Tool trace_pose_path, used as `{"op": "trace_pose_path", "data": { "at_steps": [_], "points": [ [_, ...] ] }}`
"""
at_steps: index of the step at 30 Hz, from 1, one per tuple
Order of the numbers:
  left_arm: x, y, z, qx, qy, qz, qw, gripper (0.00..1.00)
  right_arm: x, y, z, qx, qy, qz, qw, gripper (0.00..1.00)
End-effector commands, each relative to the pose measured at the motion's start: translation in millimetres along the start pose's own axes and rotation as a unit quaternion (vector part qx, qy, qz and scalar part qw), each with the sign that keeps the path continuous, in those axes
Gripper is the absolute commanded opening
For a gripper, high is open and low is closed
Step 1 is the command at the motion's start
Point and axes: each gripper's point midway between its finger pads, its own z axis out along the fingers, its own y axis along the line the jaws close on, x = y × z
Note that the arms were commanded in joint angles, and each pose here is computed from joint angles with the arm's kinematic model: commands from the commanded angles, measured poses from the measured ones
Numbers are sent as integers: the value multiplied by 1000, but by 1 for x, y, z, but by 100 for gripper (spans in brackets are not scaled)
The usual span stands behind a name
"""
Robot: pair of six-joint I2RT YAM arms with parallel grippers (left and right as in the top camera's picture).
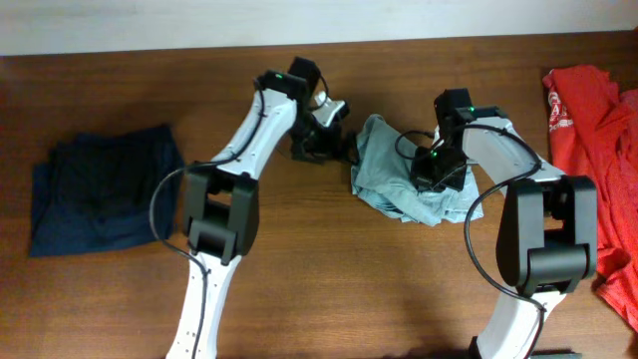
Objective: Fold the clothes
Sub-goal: 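Carry the folded shirt left and place it on the navy garment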
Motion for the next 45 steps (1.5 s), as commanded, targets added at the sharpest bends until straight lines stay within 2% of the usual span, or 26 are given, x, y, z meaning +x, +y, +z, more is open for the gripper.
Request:
{"op": "trace_pose_path", "data": {
  "at_steps": [1,6,15,16,18,19,22,23,28,33,39,45],
  "points": [
    [2,-18,35,57,19,-22,998,99,4,-2,4,0,6,8,1000,4],
    [-1,-28,68,66,24,-45,997,99,3,-2,4,0,6,8,1000,4],
    [-15,-74,96,92,-2,-2,996,99,3,-2,4,0,6,7,1000,4],
    [-15,-78,99,92,-3,4,996,93,4,-2,4,0,7,8,1000,4],
    [-13,-81,102,88,-1,9,996,70,4,-2,4,0,8,8,1000,4],
    [-12,-82,103,85,-1,10,996,50,5,-2,4,1,9,7,1000,4],
    [-11,-80,104,78,1,9,997,3,9,-4,3,4,17,5,1000,4],
    [-11,-79,103,78,1,7,997,1,10,-4,2,4,20,-2,1000,4],
    [-8,-51,89,53,11,-28,998,1,13,-7,-23,-1,5,-32,999,4],
    [5,-7,41,-26,31,-66,997,1,5,-10,-85,-27,-77,-27,996,4],
    [14,9,-52,-131,-2,-77,988,1,-2,-11,-145,-52,-174,-29,983,10],
    [34,5,-160,-199,-69,-105,972,1,-1,-10,-154,-54,-187,-31,980,10]
  ]
}}
